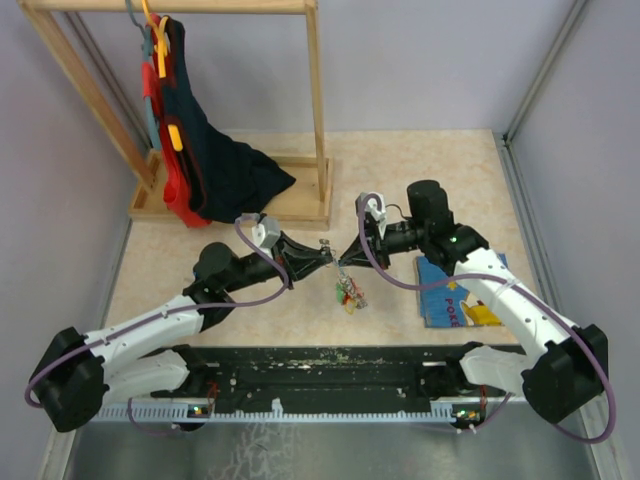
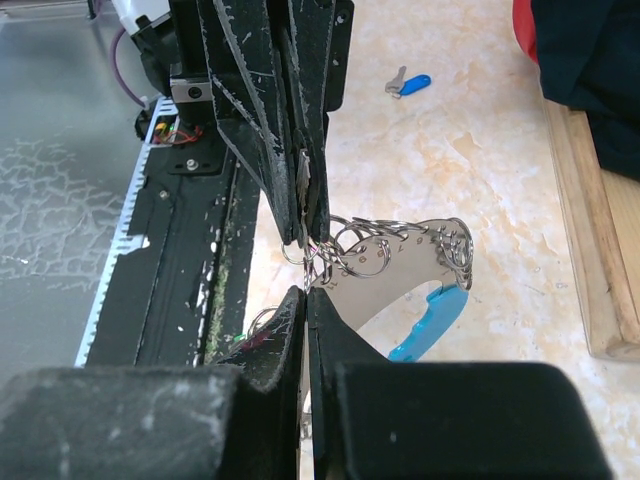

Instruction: Remove the keys from the keyring

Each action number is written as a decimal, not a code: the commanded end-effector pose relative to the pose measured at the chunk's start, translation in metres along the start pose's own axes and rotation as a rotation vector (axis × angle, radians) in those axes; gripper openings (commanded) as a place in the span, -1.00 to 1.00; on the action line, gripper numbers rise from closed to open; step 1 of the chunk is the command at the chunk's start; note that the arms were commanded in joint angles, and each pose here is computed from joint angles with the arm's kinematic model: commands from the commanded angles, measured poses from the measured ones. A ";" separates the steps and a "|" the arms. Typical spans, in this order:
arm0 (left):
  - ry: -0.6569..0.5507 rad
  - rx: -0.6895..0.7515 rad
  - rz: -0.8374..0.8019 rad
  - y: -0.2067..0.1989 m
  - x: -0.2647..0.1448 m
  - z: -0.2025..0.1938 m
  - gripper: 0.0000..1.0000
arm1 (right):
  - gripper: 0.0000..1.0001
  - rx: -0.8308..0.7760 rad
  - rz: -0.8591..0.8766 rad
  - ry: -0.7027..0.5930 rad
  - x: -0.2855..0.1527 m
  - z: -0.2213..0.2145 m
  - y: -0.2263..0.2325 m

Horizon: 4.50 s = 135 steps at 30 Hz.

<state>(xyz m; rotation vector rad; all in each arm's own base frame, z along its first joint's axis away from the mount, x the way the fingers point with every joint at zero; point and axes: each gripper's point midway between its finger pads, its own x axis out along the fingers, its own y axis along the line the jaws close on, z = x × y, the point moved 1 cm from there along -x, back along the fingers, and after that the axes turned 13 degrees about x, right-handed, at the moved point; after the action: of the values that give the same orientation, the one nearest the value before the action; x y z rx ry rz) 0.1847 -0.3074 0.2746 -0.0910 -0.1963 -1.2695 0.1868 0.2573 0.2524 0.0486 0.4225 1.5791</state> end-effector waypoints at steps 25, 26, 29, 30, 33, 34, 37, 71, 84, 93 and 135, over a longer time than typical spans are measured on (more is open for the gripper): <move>0.226 -0.012 0.029 0.015 0.000 -0.053 -1.00 | -1.00 -0.005 -0.068 -0.031 0.000 0.008 -0.018; 0.231 -0.014 0.025 0.014 0.000 -0.054 -1.00 | -1.00 -0.001 -0.078 -0.031 0.000 0.008 -0.020; 0.228 -0.027 0.018 0.013 0.001 -0.055 -1.00 | -1.00 0.016 -0.107 -0.033 0.002 0.004 -0.027; 0.219 -0.032 0.016 0.012 0.001 -0.054 -1.00 | -1.00 0.023 -0.117 -0.033 0.002 0.002 -0.031; 0.180 -0.046 0.015 0.011 0.003 -0.050 -1.00 | -1.00 0.039 -0.131 -0.032 0.004 -0.003 -0.037; 0.169 -0.048 0.015 0.010 0.003 -0.049 -1.00 | -1.00 0.043 -0.131 -0.032 0.005 -0.004 -0.037; 0.171 -0.045 0.039 0.015 0.002 -0.050 -1.00 | -1.00 0.049 -0.135 -0.028 0.006 -0.007 -0.040; 0.133 -0.001 0.032 0.022 -0.006 -0.063 -1.00 | -1.00 0.078 -0.101 -0.034 0.010 -0.010 -0.039; 0.012 0.046 0.038 0.019 -0.012 -0.061 -1.00 | -1.00 0.125 -0.072 -0.044 0.014 -0.012 -0.038; -0.078 0.098 0.129 0.027 -0.024 -0.023 -1.00 | -1.00 0.100 -0.079 0.018 0.017 -0.029 -0.044; -0.050 -0.094 -0.017 0.018 0.021 0.015 -1.00 | -0.22 0.033 0.062 -0.047 0.021 -0.005 -0.008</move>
<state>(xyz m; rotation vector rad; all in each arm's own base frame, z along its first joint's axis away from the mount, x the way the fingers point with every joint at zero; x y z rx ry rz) 0.2077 -0.3150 0.2586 -0.1649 -0.0753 -1.2714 0.1935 0.2735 0.2168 0.1566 0.5196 1.5953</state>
